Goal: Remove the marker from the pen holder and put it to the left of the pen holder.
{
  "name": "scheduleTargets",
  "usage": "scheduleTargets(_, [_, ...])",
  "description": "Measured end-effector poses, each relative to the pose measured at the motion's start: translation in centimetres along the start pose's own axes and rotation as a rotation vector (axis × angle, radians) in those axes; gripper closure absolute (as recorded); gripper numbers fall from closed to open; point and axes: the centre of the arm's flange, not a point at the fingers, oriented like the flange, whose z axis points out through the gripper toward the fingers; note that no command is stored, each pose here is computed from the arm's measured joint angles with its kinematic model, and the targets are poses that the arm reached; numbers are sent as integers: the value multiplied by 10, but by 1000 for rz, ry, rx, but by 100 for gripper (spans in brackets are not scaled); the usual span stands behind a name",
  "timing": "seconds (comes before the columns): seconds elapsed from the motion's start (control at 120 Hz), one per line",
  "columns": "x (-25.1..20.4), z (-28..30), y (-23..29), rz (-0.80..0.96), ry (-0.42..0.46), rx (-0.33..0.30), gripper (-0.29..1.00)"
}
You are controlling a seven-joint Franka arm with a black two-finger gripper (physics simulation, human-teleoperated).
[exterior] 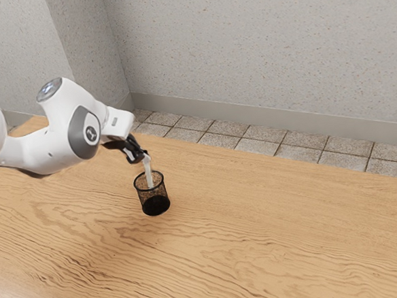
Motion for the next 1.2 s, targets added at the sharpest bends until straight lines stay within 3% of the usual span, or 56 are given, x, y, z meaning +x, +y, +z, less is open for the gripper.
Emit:
scheduleTargets(0.225, [1, -53, -21, -25, 39, 13, 79])
scheduleTargets(0.383, [-1, -55, -60, -120, 59, 9, 79])
scheduleTargets(0.533, [-93, -50, -128, -467, 88, -6, 79])
scheduleTargets(0.725, [-159, -20, -142, -789, 166, -115, 79])
scheduleTargets(0.908, [-188, 10, -137, -996, 244, -230, 78])
scheduleTargets(1.2, [-215, 50, -120, -1192, 230, -396, 76])
